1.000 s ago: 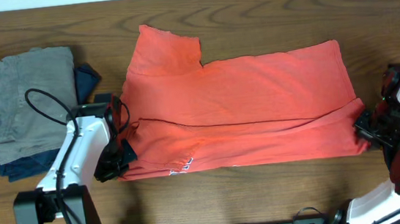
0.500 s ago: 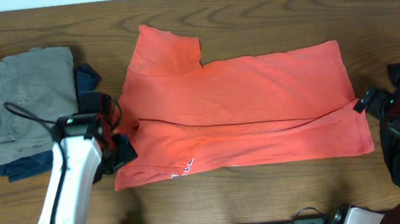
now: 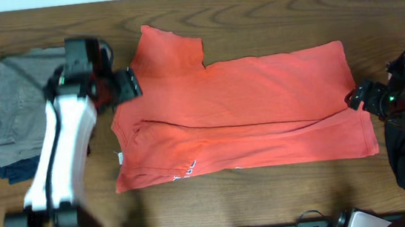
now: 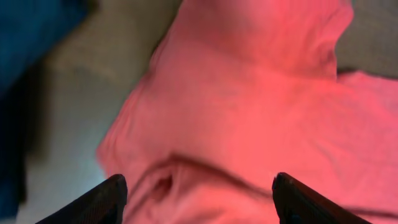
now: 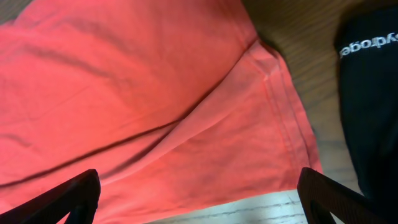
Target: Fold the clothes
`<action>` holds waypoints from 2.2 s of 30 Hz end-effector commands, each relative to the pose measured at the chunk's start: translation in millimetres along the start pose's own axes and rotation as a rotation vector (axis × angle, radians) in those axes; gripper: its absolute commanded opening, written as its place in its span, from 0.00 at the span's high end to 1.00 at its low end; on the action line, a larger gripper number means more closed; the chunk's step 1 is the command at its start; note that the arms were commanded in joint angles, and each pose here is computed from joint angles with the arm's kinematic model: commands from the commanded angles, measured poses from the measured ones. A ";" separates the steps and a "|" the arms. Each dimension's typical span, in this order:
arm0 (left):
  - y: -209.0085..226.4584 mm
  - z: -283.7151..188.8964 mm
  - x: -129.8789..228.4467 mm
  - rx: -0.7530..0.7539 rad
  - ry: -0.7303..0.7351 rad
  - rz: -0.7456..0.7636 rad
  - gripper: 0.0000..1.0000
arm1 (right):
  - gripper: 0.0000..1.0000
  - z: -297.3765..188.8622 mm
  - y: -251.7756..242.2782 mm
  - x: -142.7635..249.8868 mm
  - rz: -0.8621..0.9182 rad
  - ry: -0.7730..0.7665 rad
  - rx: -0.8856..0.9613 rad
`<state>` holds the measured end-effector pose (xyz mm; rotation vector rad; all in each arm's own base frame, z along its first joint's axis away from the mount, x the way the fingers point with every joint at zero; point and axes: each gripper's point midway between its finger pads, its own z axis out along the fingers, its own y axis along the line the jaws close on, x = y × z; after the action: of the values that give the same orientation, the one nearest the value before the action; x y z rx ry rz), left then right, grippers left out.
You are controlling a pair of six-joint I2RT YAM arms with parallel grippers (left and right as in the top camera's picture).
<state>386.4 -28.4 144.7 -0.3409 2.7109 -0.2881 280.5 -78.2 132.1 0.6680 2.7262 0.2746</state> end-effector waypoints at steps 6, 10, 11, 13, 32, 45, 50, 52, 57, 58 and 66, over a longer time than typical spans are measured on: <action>-9.4 74.1 -69.7 0.006 0.025 0.051 0.24 | 0.01 -3.3 21.5 1.0 -0.039 0.006 -0.097; -10.7 108.0 -92.5 0.006 0.027 0.069 0.23 | 0.01 -3.7 25.0 1.9 -0.038 0.010 -0.118; -10.9 114.2 -96.6 0.007 0.024 0.085 0.22 | 0.01 -3.7 25.0 2.1 -0.038 0.011 -0.118; -11.0 126.9 -103.8 0.009 0.013 0.106 0.20 | 0.01 -3.7 24.8 4.0 -0.035 0.019 -0.117; 1.2 206.4 -103.3 0.007 -0.002 0.117 0.20 | 0.01 -4.3 23.0 19.9 -0.016 0.083 -0.110; -23.6 209.8 -78.2 0.041 0.075 0.148 0.79 | 0.01 -3.8 23.8 11.6 -0.026 0.050 -0.113; -21.7 209.3 -72.0 0.034 0.101 0.144 0.94 | 0.01 -3.8 23.8 11.5 -0.026 0.049 -0.113; -20.4 208.5 -70.5 0.032 0.108 0.141 0.94 | 0.01 -3.8 23.8 11.5 -0.026 0.049 -0.113; -21.2 198.7 -69.3 0.028 0.119 0.128 0.94 | 0.01 -3.7 23.4 10.5 -0.027 0.046 -0.111; -22.4 194.3 -71.3 0.029 0.113 0.123 0.94 | 0.01 -3.4 21.7 10.4 -0.027 0.045 -0.101; -32.8 143.9 -81.1 0.035 0.087 0.080 0.94 | 0.06 11.4 3.4 14.2 0.022 0.102 -0.008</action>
<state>522.3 -60.6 12.0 -0.1673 2.8490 -0.3177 272.0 -63.1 126.1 0.6776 2.7822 0.3737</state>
